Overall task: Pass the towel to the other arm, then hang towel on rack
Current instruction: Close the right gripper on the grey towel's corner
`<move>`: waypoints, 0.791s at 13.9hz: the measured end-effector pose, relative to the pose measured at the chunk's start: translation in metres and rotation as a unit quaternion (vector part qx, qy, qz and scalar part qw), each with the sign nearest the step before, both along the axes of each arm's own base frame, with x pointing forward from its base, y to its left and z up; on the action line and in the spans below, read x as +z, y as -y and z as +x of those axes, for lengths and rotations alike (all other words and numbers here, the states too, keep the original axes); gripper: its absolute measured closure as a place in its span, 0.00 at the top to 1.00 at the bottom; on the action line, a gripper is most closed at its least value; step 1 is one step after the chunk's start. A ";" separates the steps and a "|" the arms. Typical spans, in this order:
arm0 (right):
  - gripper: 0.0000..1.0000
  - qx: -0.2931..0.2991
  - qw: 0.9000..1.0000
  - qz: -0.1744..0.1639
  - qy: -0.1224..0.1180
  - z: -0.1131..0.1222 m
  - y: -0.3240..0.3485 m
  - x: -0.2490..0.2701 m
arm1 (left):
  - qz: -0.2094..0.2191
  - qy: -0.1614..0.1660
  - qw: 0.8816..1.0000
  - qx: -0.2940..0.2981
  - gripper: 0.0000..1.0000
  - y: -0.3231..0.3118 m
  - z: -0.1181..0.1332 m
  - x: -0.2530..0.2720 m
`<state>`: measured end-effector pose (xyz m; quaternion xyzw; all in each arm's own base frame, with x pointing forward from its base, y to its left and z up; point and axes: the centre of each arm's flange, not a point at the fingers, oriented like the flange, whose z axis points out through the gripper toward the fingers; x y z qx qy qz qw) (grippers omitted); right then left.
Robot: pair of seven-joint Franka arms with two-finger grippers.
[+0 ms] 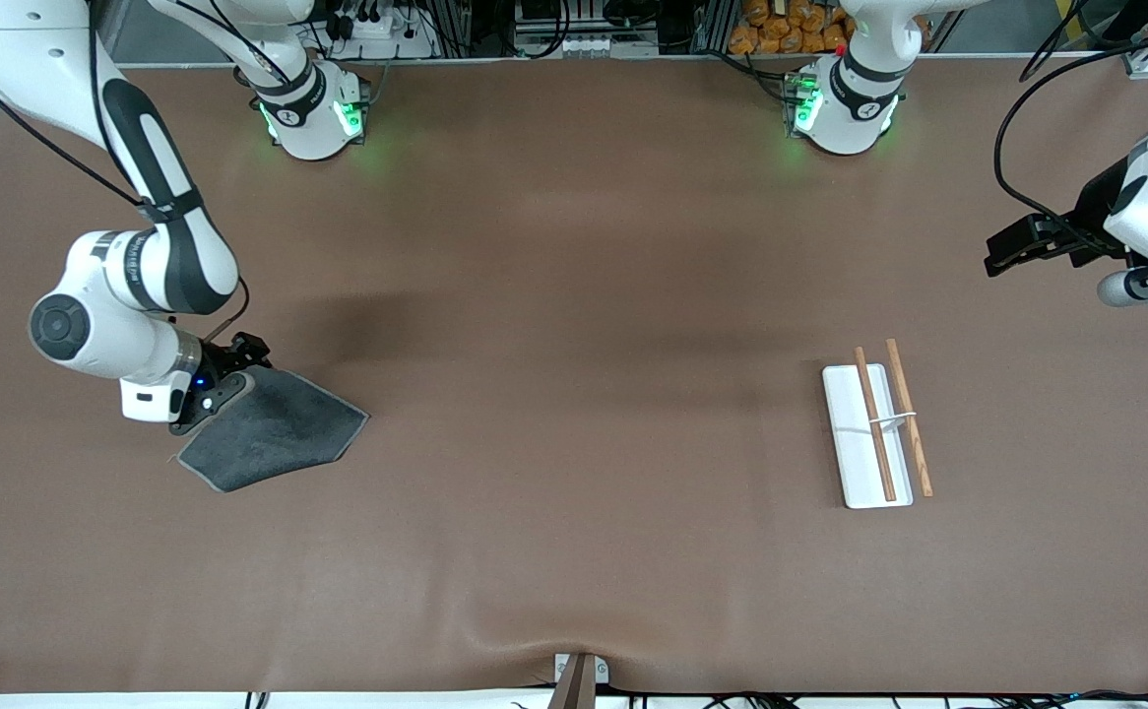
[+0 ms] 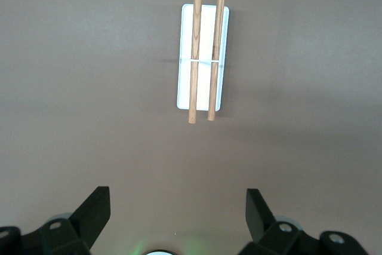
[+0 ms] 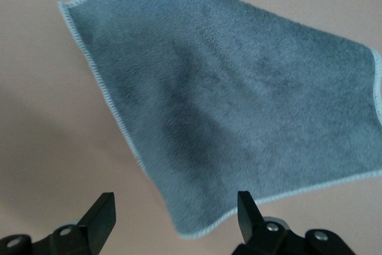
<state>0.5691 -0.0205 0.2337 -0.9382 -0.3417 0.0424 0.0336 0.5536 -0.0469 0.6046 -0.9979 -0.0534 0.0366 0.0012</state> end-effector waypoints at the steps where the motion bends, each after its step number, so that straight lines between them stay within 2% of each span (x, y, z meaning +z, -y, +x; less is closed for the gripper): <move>1: 0.91 0.013 1.000 0.001 0.004 -0.005 0.005 -0.011 | 0.000 0.000 1.000 0.000 1.00 0.000 0.000 0.000; 3: 0.81 0.025 1.000 0.004 0.006 -0.010 0.023 -0.027 | 0.000 0.000 1.000 0.000 1.00 0.000 0.000 0.000; 4: 0.80 0.027 1.000 0.005 0.006 -0.011 0.029 -0.032 | 0.000 0.000 1.000 0.000 1.00 0.000 0.000 0.000; 5: 0.72 0.028 1.000 0.005 0.008 -0.011 0.032 -0.036 | 0.000 0.000 1.000 0.000 1.00 0.000 0.000 0.000; 7: 0.69 0.026 1.000 0.005 0.010 -0.011 0.035 -0.042 | 0.000 0.000 1.000 0.000 1.00 0.000 0.000 0.000; 9: 0.48 0.027 1.000 0.006 0.009 -0.012 0.038 -0.046 | 0.000 0.000 1.000 0.000 1.00 0.000 0.000 0.000; 10: 0.35 0.027 1.000 0.006 0.008 -0.012 0.038 -0.046 | -0.001 0.000 1.000 0.000 1.00 0.000 0.000 0.000; 11: 0.27 0.027 1.000 0.006 0.008 -0.012 0.038 -0.046 | -0.004 -0.001 1.000 0.000 1.00 0.001 0.000 0.000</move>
